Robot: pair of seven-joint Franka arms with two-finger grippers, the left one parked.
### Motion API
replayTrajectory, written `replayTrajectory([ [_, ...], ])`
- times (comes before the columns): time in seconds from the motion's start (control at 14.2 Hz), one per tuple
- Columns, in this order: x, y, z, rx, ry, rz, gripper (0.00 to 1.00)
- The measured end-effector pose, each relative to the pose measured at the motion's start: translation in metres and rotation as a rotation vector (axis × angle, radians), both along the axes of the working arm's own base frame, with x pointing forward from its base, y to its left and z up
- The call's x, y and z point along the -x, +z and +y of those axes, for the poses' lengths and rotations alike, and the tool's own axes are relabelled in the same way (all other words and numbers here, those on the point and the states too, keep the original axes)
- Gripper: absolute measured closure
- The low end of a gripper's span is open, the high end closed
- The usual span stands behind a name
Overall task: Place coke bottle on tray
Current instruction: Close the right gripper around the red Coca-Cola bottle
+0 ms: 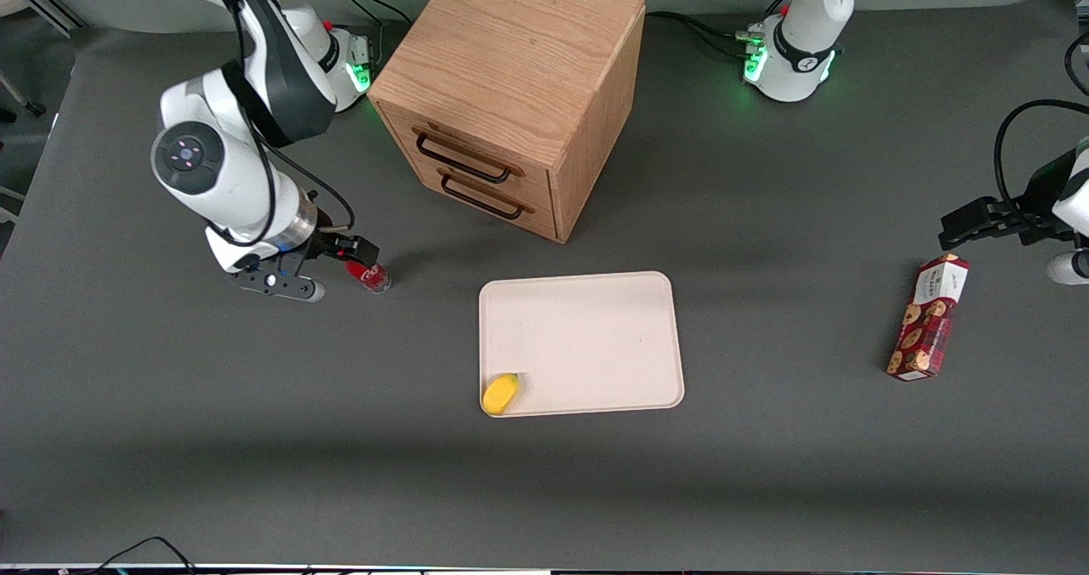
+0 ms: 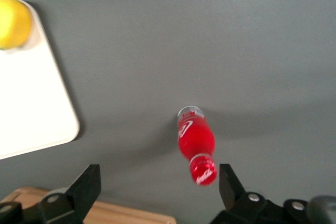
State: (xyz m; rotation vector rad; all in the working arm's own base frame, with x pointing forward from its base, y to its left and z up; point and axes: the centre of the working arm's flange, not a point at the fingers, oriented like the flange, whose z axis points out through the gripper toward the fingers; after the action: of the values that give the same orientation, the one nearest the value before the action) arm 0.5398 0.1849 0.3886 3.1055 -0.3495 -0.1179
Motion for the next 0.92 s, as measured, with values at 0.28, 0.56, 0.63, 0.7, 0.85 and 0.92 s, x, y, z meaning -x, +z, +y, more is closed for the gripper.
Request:
replayTrajectory([
  [0.28, 0.021, -0.047, -0.011, 0.032, 0.016, 0.013, 0.0],
  [0.56, 0.037, -0.061, -0.019, 0.045, 0.013, 0.027, 0.05],
  [0.63, 0.04, -0.062, -0.02, 0.047, 0.012, 0.025, 0.06],
  [0.7, 0.042, -0.062, -0.021, 0.048, 0.012, 0.023, 0.14],
  [0.85, 0.044, -0.062, -0.022, 0.052, 0.014, 0.022, 0.38],
  [0.92, 0.045, -0.061, -0.022, 0.053, 0.015, 0.021, 0.48],
])
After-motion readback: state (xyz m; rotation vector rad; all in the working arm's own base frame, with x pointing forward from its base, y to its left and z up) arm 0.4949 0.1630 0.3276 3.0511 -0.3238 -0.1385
